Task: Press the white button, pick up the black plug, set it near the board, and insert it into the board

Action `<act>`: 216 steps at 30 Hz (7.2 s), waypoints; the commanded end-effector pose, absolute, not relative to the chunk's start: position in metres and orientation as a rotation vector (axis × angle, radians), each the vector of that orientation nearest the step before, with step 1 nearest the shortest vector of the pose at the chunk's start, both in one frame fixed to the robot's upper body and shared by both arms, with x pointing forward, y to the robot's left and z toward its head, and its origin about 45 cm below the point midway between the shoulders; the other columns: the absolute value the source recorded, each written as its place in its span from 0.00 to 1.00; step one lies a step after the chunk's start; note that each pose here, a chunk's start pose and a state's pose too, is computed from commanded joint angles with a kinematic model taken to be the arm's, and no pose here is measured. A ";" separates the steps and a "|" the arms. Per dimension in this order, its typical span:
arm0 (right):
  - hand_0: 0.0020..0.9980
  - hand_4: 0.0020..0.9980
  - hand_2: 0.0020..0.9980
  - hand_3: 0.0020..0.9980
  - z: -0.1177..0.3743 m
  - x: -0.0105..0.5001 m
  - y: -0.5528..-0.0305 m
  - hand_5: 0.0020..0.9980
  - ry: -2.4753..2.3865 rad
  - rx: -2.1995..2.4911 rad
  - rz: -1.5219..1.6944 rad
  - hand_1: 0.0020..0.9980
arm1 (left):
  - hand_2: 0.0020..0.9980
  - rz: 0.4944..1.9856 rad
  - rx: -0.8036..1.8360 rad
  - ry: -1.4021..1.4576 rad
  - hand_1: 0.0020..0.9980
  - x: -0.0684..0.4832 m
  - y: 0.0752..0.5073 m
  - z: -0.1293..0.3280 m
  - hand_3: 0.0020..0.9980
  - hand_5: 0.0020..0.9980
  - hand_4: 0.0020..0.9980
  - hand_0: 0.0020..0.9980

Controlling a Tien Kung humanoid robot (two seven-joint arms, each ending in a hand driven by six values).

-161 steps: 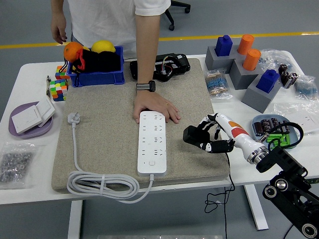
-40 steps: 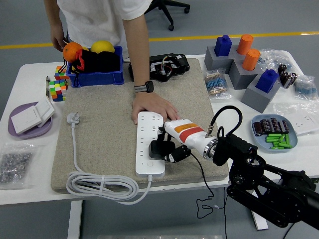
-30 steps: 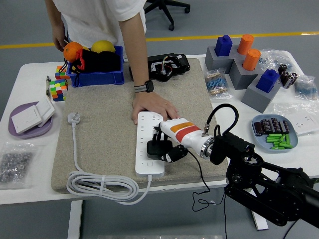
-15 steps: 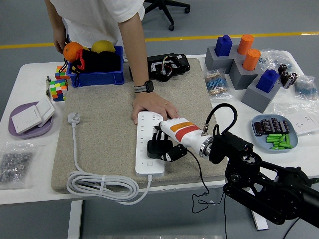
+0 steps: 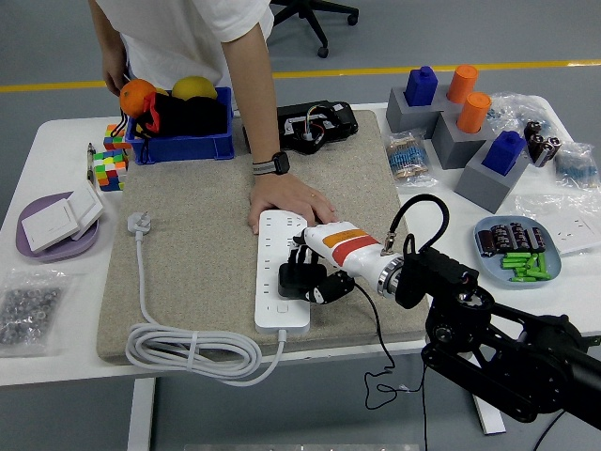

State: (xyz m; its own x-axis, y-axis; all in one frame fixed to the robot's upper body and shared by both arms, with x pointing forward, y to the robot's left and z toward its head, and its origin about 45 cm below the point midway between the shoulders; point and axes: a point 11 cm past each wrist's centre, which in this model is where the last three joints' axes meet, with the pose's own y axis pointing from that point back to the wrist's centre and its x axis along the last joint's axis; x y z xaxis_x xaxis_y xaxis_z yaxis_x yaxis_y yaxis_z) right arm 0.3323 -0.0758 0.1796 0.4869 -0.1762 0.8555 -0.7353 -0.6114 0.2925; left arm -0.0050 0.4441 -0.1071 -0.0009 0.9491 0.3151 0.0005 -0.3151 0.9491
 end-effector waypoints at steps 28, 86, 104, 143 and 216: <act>0.50 0.86 0.60 0.59 0.184 0.334 -0.076 0.07 -0.742 2.080 1.086 0.59 | 0.73 1.437 1.448 1.044 0.78 -0.008 0.445 -0.107 0.78 0.53 0.59 0.81; 0.97 1.00 0.94 0.99 0.223 0.344 -0.083 0.72 -0.956 2.280 1.029 0.96 | 0.73 1.436 1.441 1.046 0.78 -0.006 0.441 -0.108 0.78 0.53 0.59 0.81; 1.00 1.00 1.00 1.00 0.250 0.381 -0.143 1.00 -1.367 2.253 0.891 1.00 | 0.73 1.438 1.437 1.051 0.78 -0.007 0.440 -0.109 0.78 0.53 0.59 0.81; 0.91 1.00 0.79 0.80 0.297 0.345 -0.362 0.54 -2.245 1.799 0.894 0.82 | 0.73 1.448 1.431 1.020 0.78 0.009 0.444 -0.106 0.78 0.53 0.59 0.81; 0.84 0.85 0.69 0.70 0.337 0.290 -0.413 0.43 -2.514 1.576 0.907 0.70 | 0.73 1.408 1.406 1.001 0.78 0.063 0.418 -0.109 0.76 0.53 0.59 0.81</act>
State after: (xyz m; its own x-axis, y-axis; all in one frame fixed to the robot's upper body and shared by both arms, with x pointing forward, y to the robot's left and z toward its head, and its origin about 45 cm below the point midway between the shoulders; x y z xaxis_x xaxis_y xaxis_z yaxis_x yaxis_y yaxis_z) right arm 0.2898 -0.4127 0.3368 -0.4833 -0.8115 0.3287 -0.8343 0.3131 -0.4537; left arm 0.0629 0.4179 -0.1094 0.0313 0.9576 0.2865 -0.0436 -0.2850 0.9575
